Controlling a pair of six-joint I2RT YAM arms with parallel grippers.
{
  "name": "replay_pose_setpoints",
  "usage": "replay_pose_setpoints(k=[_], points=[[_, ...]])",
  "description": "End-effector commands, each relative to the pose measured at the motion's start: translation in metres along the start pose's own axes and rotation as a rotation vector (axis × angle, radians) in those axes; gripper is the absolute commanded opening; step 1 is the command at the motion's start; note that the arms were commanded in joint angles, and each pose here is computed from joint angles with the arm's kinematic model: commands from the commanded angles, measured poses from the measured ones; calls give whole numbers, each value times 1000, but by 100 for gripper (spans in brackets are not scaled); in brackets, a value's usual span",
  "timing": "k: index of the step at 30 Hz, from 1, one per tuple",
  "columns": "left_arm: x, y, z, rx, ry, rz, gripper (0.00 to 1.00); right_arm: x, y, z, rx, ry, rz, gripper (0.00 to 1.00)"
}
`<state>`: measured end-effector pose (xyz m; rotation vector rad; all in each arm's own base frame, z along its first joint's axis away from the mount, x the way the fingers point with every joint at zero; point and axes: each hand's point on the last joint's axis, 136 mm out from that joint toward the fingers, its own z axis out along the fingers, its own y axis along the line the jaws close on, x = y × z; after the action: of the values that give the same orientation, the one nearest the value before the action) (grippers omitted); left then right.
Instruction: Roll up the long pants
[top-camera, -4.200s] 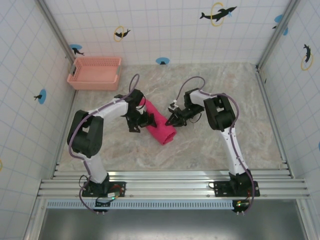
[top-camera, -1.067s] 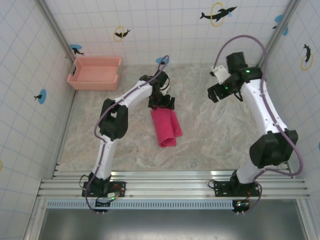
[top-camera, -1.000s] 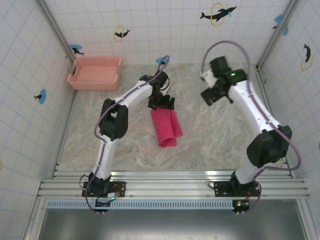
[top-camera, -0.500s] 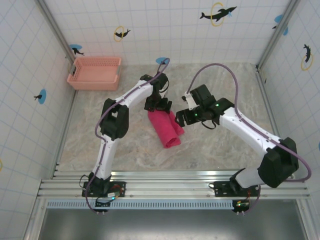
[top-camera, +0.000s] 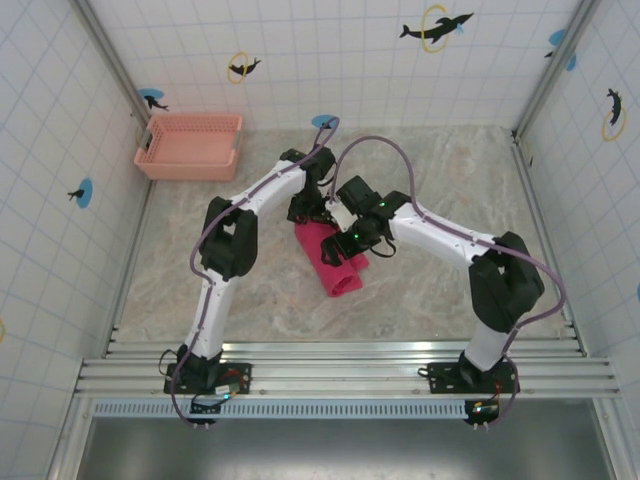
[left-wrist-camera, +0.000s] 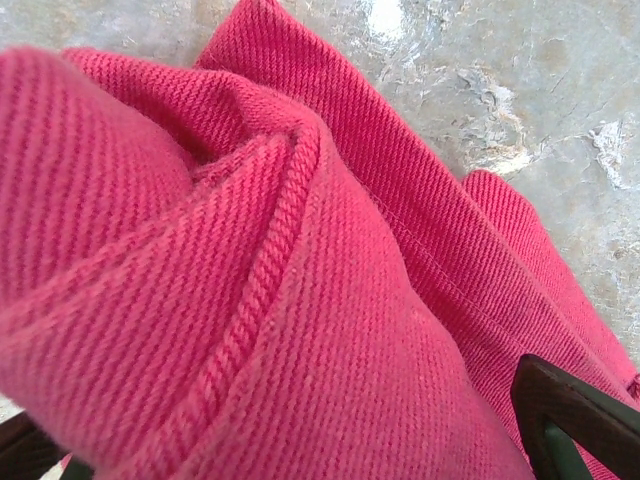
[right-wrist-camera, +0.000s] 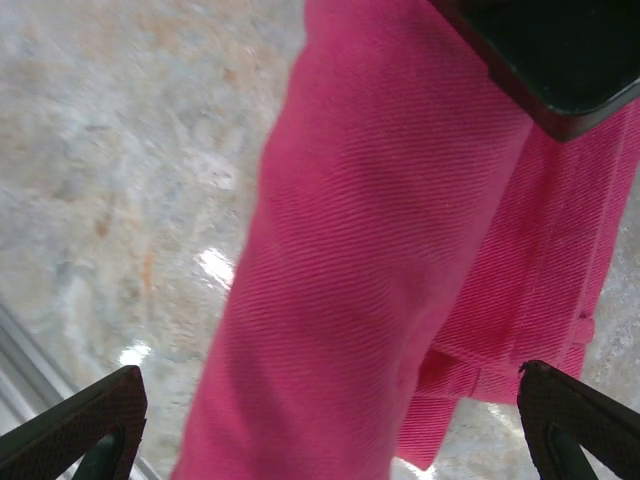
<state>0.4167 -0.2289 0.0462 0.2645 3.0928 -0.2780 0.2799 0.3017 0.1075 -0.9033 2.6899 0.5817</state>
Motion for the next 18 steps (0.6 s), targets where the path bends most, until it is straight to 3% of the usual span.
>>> replay_pose_setpoints(k=[1, 7, 18], points=[[35, 12, 32, -39, 175, -24, 98, -3, -16, 11, 38, 44, -51, 98], [36, 11, 32, -31, 182, -17, 98, -9, -41, 37, 82, 66, -60, 98], [41, 15, 35, -35, 211, -12, 97, -11, -83, 45, 272, 76, -102, 98]])
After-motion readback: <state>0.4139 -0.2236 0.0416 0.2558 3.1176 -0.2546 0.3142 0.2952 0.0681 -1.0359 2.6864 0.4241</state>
